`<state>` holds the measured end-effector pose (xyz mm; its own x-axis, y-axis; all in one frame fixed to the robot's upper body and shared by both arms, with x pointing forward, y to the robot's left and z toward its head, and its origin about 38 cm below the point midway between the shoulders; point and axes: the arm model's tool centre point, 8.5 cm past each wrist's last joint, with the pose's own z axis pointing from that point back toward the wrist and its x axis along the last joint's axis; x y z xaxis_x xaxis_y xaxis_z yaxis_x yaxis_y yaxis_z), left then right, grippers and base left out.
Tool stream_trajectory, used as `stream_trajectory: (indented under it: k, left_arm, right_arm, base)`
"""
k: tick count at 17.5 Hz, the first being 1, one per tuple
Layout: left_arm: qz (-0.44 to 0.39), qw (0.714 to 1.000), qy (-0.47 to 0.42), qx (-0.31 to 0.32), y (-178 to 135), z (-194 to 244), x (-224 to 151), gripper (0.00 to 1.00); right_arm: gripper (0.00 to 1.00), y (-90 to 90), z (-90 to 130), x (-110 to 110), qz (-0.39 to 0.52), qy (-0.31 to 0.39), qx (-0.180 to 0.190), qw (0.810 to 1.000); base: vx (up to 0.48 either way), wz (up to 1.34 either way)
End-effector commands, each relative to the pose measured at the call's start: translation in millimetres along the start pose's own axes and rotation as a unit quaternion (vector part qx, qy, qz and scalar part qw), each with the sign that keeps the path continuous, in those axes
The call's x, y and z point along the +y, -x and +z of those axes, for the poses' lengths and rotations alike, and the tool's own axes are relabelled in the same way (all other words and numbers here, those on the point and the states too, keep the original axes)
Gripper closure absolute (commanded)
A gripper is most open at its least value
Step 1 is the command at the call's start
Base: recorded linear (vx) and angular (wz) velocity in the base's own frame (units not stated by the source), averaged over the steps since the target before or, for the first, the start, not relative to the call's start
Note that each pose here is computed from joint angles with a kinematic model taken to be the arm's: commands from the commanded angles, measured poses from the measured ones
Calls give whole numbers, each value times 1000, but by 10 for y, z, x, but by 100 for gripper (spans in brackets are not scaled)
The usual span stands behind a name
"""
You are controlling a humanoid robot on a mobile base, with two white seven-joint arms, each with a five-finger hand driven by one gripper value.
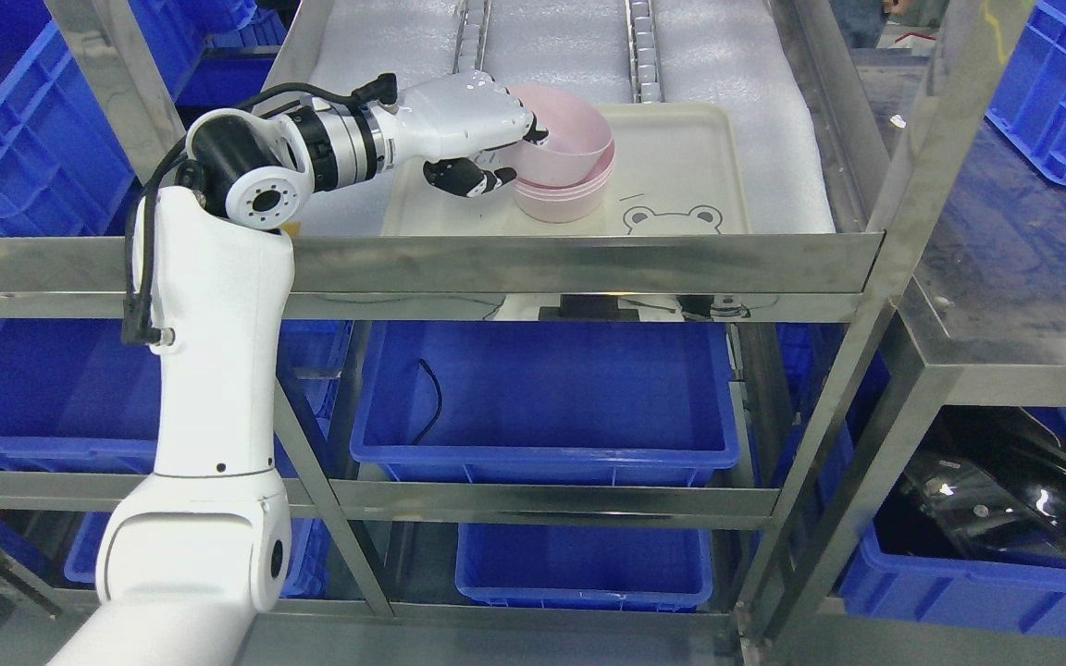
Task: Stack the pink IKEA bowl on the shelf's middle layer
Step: 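Lower the bowl into the other pink bowl and open the left hand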
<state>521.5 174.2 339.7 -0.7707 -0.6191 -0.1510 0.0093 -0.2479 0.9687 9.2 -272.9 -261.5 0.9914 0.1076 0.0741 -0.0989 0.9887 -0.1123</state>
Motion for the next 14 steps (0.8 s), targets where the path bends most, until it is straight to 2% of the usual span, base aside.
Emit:
stream_trajectory:
  k: [1, 3, 5, 7, 9, 12, 14]
  left_arm:
    - [32, 999, 8, -12, 41, -165, -110, 92]
    - [33, 999, 13, -15, 25, -189, -138, 90]
    - [34, 999, 20, -16, 14, -199, -194, 82]
    - [34, 999, 24, -15, 17, -198, -220, 65]
    - [31, 999, 25, -9, 50, -169, -209, 37]
    - [43, 999, -19, -23, -10, -173, -35, 25]
    - [83, 990, -102, -54, -15, -76, 203, 23]
  right_arm:
    - [0, 90, 3, -102, 1, 8, 3, 1000]
    - [0, 90, 3, -102, 1, 8, 3, 1000]
    - [0, 90, 3, -102, 1, 8, 3, 1000]
    - [0, 90, 3, -102, 1, 8, 3, 1000]
    - [0, 90, 3, -102, 1, 8, 3, 1000]
    - [0, 90, 3, -102, 1, 8, 3, 1000]
    - [0, 90, 3, -102, 1, 8, 3, 1000]
  base:
    - [0, 0]
    - [0, 0]
    - [0, 0]
    - [0, 0]
    - [0, 0]
    - [0, 0]
    - [0, 0]
